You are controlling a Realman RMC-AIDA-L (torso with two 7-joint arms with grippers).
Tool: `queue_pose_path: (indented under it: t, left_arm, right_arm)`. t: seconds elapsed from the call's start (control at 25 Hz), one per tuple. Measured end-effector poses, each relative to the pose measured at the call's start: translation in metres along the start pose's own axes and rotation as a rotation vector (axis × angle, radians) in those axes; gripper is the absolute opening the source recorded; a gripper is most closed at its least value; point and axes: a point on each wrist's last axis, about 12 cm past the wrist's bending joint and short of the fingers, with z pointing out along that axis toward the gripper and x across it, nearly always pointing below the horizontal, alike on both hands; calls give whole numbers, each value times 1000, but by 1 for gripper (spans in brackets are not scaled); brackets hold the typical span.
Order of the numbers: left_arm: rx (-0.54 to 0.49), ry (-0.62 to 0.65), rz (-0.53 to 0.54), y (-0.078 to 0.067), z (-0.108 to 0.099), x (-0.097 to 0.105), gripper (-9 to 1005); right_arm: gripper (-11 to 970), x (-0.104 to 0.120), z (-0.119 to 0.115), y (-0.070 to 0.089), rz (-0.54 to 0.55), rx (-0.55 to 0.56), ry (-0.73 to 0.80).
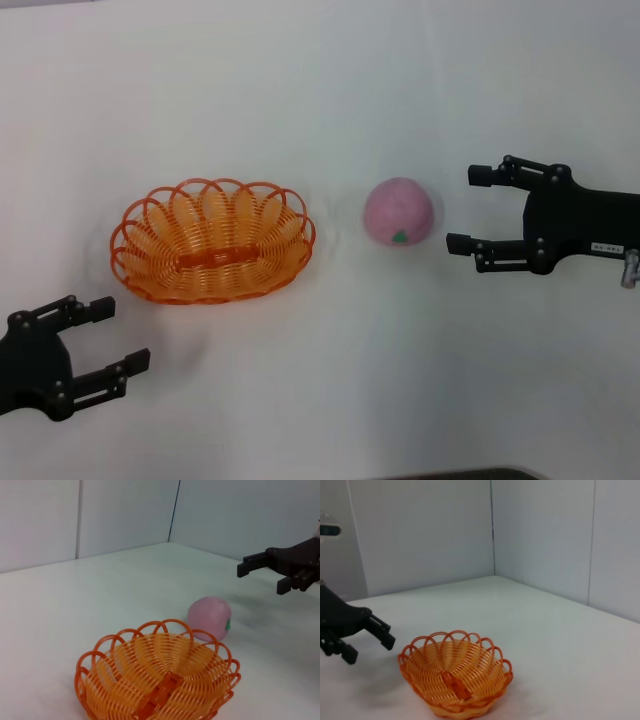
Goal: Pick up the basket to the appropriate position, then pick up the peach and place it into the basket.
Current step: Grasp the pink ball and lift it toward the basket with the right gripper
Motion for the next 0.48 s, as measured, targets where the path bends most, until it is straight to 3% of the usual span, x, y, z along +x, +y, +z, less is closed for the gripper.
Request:
queue_pose_path:
  t: [0.12,0.48]
  left_arm:
    - [1,-1,-3,-1,-1,1,758]
    - [2,-30,-7,-4,-7,1,756]
  right_arm:
    - [937,-2,-2,-2,50,4,-9]
    - [937,-32,-9,-25,376,-19,0]
